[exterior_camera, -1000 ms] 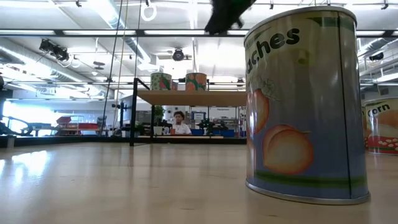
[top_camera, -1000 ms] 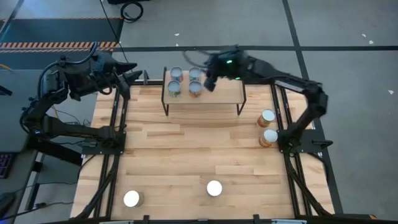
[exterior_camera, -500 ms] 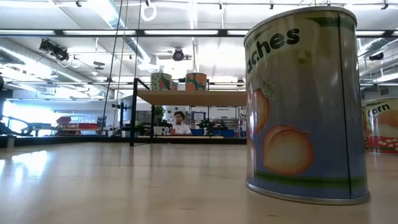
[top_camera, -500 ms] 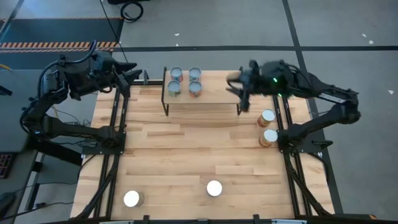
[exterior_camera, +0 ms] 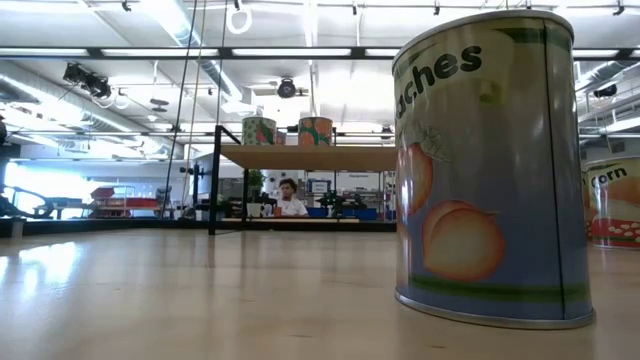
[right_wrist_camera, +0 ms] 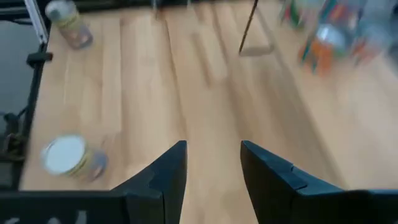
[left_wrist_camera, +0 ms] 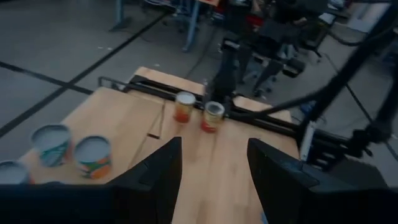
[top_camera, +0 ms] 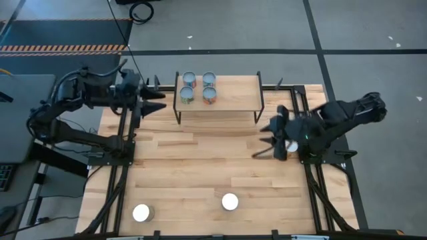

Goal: Pick and place cans onto a shelf
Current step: Put the bottom can of corn on the shelf

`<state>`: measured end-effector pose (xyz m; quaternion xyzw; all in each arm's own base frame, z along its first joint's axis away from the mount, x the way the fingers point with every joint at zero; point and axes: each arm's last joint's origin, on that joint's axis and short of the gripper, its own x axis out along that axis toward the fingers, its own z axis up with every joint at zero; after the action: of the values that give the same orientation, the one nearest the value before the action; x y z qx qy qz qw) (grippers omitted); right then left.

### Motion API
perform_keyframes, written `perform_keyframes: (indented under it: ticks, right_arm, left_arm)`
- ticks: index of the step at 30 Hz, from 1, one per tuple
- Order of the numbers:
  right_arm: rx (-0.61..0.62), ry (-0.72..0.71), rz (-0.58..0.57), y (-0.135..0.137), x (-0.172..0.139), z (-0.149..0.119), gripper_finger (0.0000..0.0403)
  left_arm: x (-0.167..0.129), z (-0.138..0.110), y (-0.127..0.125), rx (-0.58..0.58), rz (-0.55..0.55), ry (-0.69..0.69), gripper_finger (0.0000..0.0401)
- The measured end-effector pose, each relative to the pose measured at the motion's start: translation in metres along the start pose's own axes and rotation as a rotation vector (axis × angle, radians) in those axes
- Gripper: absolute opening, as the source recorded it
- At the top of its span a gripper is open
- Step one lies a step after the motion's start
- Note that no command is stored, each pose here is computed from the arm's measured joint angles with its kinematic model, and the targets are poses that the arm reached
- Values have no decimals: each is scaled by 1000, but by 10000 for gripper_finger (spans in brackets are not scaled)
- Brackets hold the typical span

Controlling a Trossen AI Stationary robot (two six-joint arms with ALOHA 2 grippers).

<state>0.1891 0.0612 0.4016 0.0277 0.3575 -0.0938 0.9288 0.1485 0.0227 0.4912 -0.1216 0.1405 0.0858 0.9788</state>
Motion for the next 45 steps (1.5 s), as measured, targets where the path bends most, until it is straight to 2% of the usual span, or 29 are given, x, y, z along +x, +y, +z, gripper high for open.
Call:
perform_keyframes:
  ticks: [4, 8, 11, 16, 19, 22, 25, 27, 33, 37, 45]
  right_arm:
    - [137, 153, -39, 11, -3, -21, 158]
    - [323, 329, -144, 12, -3, -43, 159]
    - [433, 484, -167, 11, 3, -60, 173]
    - [607, 543, -245, 10, 28, -88, 234]
    - [786, 580, -379, -4, 42, -109, 286]
    - [891, 618, -433, -20, 53, -123, 340]
    - [941, 640, -451, -35, 62, -129, 386]
    - [952, 657, -471, -44, 67, -132, 395]
    - [976, 720, -543, -67, 80, -144, 381]
    - [1012, 725, -496, -73, 91, -149, 383]
    - [992, 779, -528, -77, 99, -150, 375]
  left_arm:
    - [-2, -2, -9, 19, -58, 8, 188]
    - [-2, -7, -17, 37, -105, 52, 188]
    - [-2, -11, -21, 46, -135, 82, 188]
    - [7, -21, -29, 36, -172, 110, 188]
    - [14, -27, -33, 48, -192, 119, 188]
    - [23, -32, -35, 53, -205, 118, 188]
    - [31, -36, -37, 63, -213, 93, 188]
    - [34, -37, -37, 73, -216, 81, 188]
    - [43, -42, -37, 82, -218, 61, 188]
    - [43, -42, -37, 83, -217, 60, 188]
    - [43, -42, -37, 87, -217, 60, 188]
